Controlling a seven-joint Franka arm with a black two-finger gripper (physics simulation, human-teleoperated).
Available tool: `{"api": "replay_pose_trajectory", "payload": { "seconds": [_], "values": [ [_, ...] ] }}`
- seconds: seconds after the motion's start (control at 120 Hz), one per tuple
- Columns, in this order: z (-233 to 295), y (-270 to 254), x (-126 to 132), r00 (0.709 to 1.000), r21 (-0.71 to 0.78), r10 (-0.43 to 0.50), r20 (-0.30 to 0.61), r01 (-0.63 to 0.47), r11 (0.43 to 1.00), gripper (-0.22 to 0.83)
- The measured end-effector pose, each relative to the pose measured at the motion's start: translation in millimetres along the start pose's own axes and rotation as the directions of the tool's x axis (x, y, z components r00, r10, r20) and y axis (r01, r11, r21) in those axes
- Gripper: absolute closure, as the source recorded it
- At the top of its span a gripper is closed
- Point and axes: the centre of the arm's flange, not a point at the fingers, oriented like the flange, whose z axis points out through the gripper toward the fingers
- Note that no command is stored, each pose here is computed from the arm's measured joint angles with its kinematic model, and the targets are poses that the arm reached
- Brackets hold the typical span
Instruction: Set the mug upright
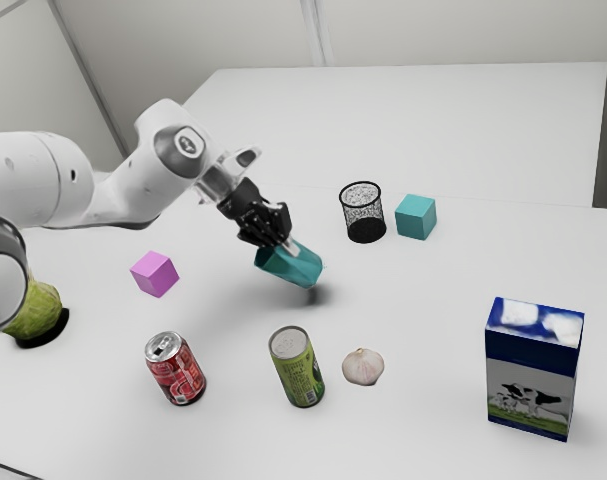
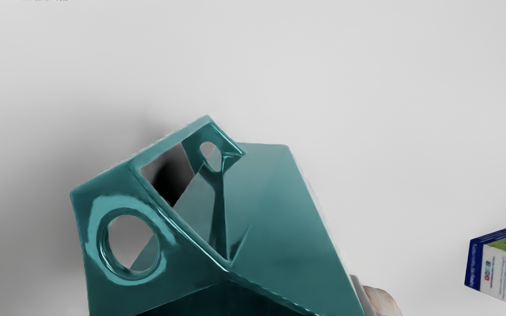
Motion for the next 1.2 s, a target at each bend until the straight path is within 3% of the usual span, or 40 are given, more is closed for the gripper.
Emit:
{"api": "replay_pose_trajectory", "payload": {
  "seconds": [0.117,0.25,0.367,0.658,1.2],
  "values": [
    [-18.9,-2.6,-6.7,0.997,0.205,0.072,0.033,-0.078,0.976,0.78],
    [-19.6,-0.8,-8.3,0.985,0.402,0.136,0.103,-0.166,0.900,0.78],
    [-10.9,-0.3,-14.9,0.979,0.502,0.134,0.154,-0.195,0.843,0.79],
    [8.0,-7.7,-24.5,0.982,0.596,-0.019,0.190,-0.100,0.797,0.79],
    [39.7,-0.8,-20.1,0.975,0.625,-0.168,0.143,0.043,0.780,0.79]
  ]
}}
